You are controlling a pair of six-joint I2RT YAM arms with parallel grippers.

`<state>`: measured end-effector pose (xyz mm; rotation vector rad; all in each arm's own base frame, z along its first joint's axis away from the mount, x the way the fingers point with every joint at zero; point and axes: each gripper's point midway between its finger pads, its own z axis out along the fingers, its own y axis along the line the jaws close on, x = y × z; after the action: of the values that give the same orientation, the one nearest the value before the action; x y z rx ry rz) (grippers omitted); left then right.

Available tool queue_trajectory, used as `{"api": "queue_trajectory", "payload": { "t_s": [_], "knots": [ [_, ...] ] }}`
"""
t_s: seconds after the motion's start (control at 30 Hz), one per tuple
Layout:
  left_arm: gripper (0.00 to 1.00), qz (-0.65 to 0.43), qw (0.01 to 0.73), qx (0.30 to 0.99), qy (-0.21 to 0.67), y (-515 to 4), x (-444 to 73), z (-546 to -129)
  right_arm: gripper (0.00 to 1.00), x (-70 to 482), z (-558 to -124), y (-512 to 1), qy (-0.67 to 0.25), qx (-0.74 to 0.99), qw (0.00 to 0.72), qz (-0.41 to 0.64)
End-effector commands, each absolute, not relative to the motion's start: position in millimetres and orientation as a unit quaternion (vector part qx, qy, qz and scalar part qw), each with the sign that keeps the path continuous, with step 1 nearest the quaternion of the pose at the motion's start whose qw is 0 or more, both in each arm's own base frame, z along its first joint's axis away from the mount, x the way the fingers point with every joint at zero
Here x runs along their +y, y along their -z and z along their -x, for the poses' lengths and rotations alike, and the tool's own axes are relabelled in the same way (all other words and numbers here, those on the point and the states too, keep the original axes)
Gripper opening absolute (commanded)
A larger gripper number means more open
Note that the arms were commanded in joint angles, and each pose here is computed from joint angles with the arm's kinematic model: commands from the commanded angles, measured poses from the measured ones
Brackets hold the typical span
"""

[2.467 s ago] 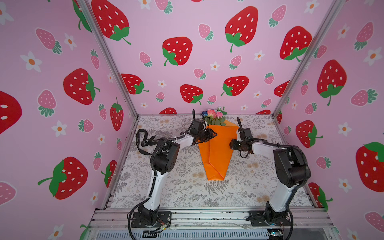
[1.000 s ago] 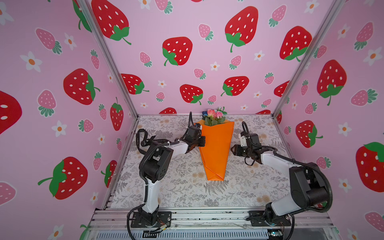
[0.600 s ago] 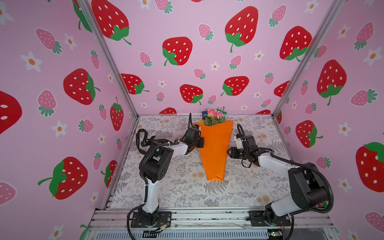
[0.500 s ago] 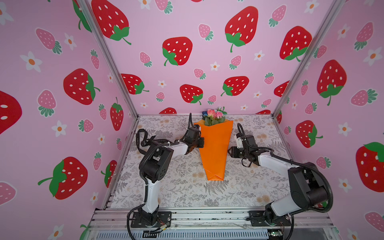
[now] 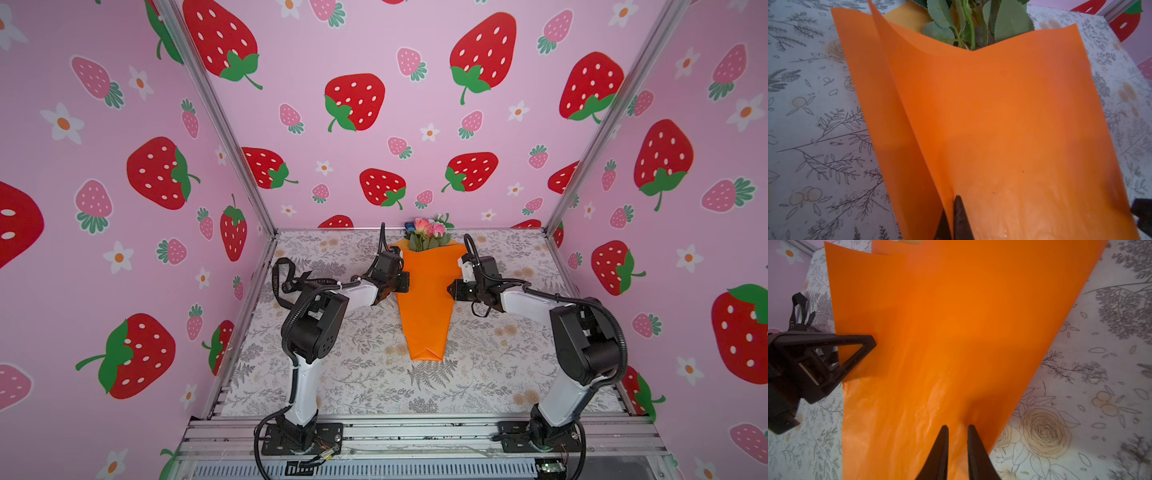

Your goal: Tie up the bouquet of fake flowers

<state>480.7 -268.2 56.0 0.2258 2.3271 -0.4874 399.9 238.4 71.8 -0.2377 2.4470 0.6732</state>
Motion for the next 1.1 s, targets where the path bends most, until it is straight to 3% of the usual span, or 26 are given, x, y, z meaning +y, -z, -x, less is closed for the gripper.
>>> {"api": "queue_trajectory", "payload": {
  "t_s": [0.0,0.33,0.5,0.67,1.07],
  "knots": [
    [0.00,-0.074,0.357,0.912,0.185,-51,-269,-485,0.20,241,-409,-64,-0.244,0.921,0.288,0.095],
    [0.00,-0.056,0.348,0.921,0.165,-43,-255,-484,0.23,230,-439,-39,-0.216,0.929,0.279,0.108],
    [0.00,-0.060,0.344,0.921,0.172,-42,-258,-483,0.24,242,-435,-69,-0.254,0.914,0.288,0.131],
    [0.00,-0.059,0.340,0.921,0.181,-39,-261,-481,0.23,246,-406,-100,-0.299,0.900,0.292,0.126],
    [0.00,-0.059,0.333,0.925,0.174,-33,-257,-482,0.22,266,-322,-88,-0.410,0.879,0.222,0.096]
  ]
}}
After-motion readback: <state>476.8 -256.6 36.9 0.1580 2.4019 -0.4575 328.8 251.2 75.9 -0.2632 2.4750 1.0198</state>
